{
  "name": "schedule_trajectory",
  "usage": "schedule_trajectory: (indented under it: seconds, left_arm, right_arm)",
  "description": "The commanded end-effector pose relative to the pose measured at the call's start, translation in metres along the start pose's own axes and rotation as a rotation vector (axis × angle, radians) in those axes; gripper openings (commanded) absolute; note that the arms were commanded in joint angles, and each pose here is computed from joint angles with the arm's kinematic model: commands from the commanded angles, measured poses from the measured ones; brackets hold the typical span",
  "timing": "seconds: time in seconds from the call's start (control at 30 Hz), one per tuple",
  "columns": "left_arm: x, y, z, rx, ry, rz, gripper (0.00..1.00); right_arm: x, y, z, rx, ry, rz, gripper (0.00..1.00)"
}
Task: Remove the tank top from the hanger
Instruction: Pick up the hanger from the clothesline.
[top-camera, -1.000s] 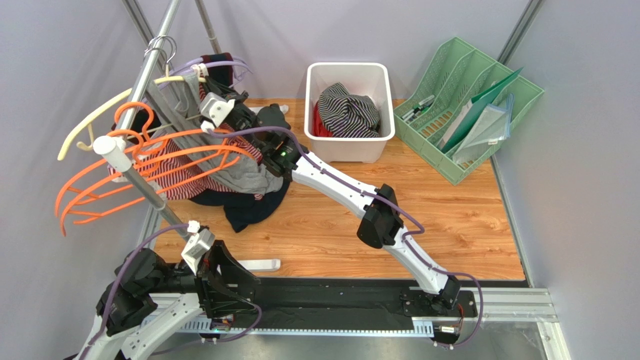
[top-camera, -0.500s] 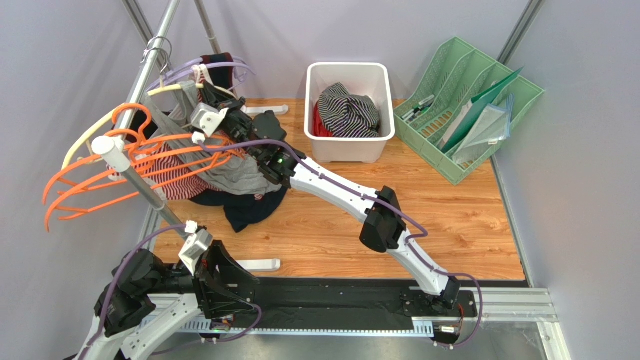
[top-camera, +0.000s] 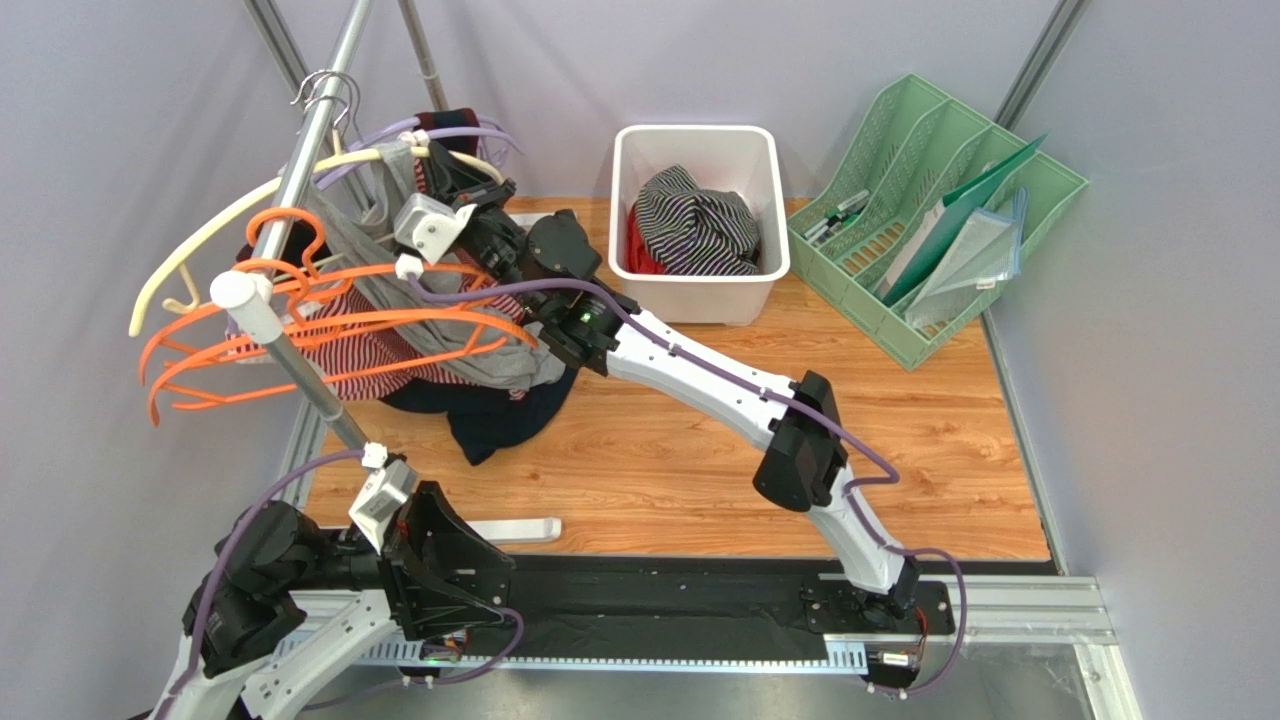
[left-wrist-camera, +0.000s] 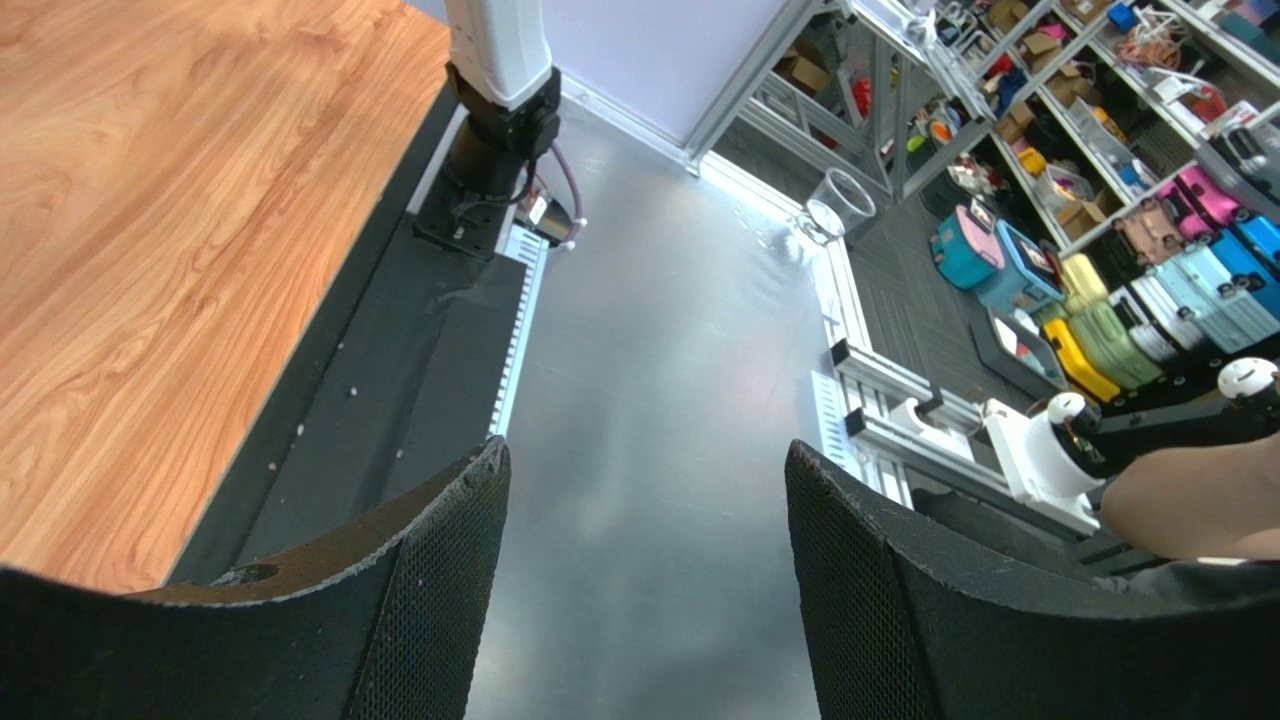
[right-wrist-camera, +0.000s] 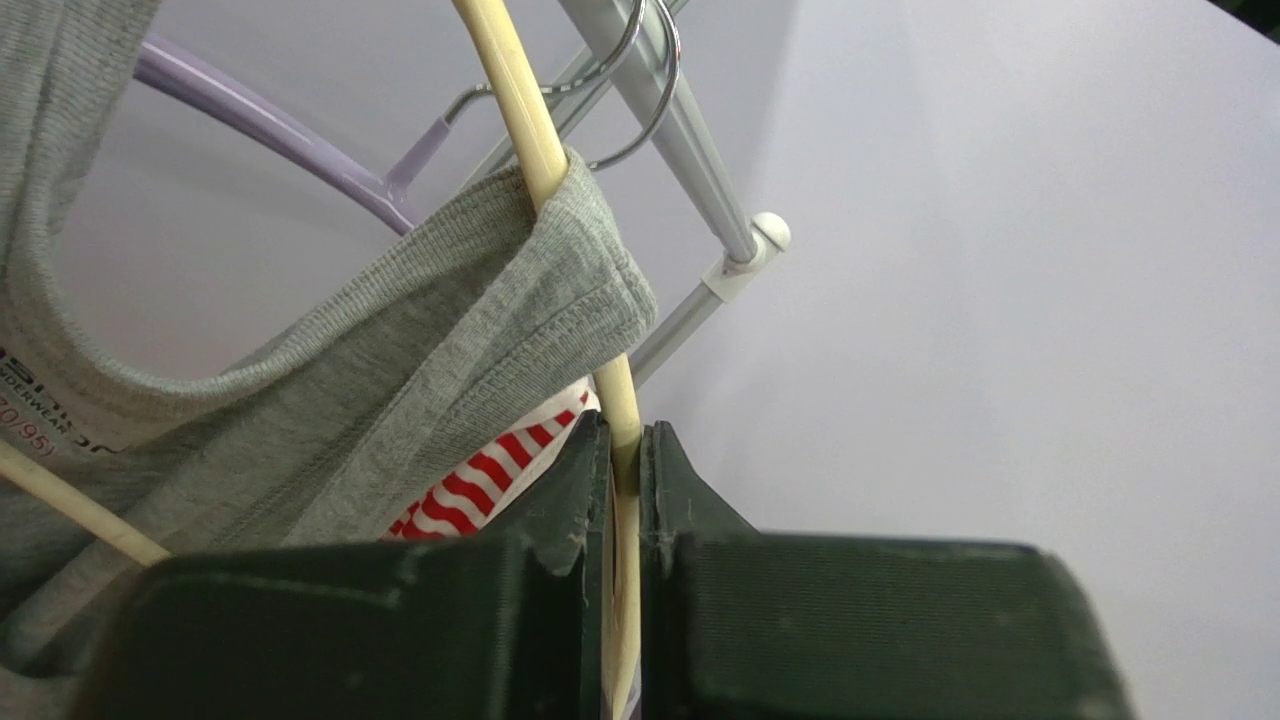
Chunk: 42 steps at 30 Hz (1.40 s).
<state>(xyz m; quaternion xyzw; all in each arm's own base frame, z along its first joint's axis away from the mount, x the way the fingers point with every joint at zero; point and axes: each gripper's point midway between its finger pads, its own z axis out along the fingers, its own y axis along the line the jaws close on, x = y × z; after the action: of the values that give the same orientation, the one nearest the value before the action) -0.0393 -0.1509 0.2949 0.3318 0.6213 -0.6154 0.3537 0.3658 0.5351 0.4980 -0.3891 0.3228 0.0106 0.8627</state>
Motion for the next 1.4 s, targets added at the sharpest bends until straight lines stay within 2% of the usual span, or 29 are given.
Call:
schedule_trajectory:
  seconds: [0.0,0.33,0.5,0.8,1.1,1.37]
  left_arm:
    - [-0.008,-0.029,-0.023,0.069,-0.104,0.096,0.73]
    - [-0.021,-0.039,-0.023,0.089,-0.105,0.116,0.73]
    - [-0.033,-0.055,-0.022,0.159,-0.13,0.137,0.73]
    - [-0.065,-0.076,-0.01,0.242,-0.116,0.176,0.73]
    - [-0.092,-0.08,0.016,0.315,-0.065,0.186,0.73]
    - [-0.116,-0.094,0.023,0.38,-0.115,0.211,0.72]
  right_arm:
    - [-0.04,-0.072,-0.015,0.157,-0.042,0.026,0.0]
    - [-0.022,-0.083,-0.027,0.171,0.021,0.046,0.0]
    - [-0.011,-0.086,-0.04,0.175,0.043,0.046,0.0]
    - [0.015,-0.108,-0.08,0.209,0.105,0.058,0.0]
    - [0.036,-0.124,-0.114,0.211,0.165,0.068,0.0]
    - [0.071,-0.127,-0.148,0.249,0.273,0.096,0.0]
